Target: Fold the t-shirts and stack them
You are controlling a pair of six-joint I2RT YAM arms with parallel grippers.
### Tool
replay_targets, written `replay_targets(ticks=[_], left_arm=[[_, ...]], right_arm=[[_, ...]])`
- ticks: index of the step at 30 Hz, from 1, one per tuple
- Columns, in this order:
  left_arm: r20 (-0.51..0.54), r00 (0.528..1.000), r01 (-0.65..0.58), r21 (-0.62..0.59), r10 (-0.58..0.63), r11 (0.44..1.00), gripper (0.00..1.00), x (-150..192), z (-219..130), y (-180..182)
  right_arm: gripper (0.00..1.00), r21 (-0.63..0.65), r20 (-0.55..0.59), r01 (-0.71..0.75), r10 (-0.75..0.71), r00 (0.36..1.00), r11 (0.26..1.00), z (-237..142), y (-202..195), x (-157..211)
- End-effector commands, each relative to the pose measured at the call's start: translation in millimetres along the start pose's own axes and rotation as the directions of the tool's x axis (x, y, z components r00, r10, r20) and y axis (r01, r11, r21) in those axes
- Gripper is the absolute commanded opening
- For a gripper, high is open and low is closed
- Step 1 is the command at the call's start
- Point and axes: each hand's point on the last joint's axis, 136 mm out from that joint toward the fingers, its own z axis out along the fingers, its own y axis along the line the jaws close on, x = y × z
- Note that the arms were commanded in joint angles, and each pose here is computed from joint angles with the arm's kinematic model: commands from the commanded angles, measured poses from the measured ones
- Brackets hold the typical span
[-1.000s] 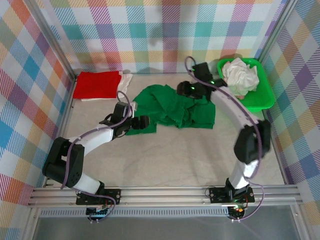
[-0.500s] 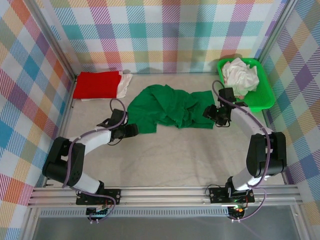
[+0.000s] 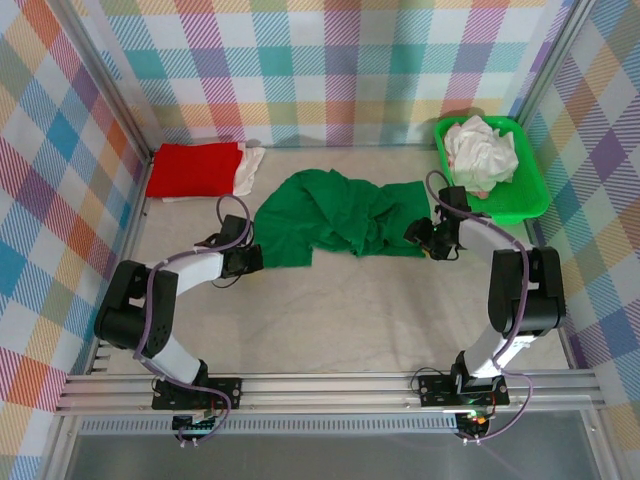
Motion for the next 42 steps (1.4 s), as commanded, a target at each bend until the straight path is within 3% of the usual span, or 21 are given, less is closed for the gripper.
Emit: replay_targets(ticks=[1,7,12,17,28,30,34,37,42], left_arm=[[0.097,0.995,-0.001,0.018,-0.001,1.0,0.0,-22.2,-23.5,-5.9],[0.189,0.979,0.088,-0.051,-0.077,0.995,0.0,-36.9,-63.4,19.0],[0.254,0.955,0.182,-0.082,-0.156,0.98,0.0,-39.1,-79.8,41.2],[0.221,0.957,0.216,-0.111,-0.187,0.97,0.0,-20.3,-78.5,51.9],[0.34,0.892,0.363,-0.148,-0.297,0.92,0.0,4.7,-107.0,89.5],[0.348,0.888,0.364,-0.126,-0.302,0.923,0.0,4.0,-110.5,87.5],[0.356,0.89,0.337,-0.093,-0.285,0.937,0.0,-2.1,-113.2,80.5],[0.347,0.897,0.33,-0.108,-0.275,0.938,0.0,-1.8,-110.6,81.5],[0.36,0.889,0.342,-0.107,-0.284,0.934,0.0,-6.4,-115.8,81.7]], right_arm=[[0.58,-0.027,0.015,0.004,-0.004,1.0,1.0,-9.1,3.3,5.3],[0.58,0.026,0.002,-0.035,0.035,0.999,0.999,-13.0,-17.2,17.9],[0.56,-0.034,-0.034,-0.045,0.044,0.998,0.998,-4.7,-10.0,15.8],[0.49,-0.075,-0.052,-0.049,0.045,0.998,0.996,8.8,-1.7,9.7],[0.47,-0.101,-0.058,-0.048,0.042,0.997,0.994,33.8,5.1,-3.3],[0.35,-0.108,-0.05,-0.043,0.038,0.998,0.993,38.2,4.8,-4.7],[0.28,-0.099,-0.045,-0.026,0.022,0.999,0.995,45.2,2.4,-7.2],[0.13,-0.099,-0.038,-0.012,0.009,0.999,0.995,45.4,2.9,-9.2],[0.01,-0.105,0.014,0.01,-0.009,1.0,0.994,8.0,11.0,-9.1]])
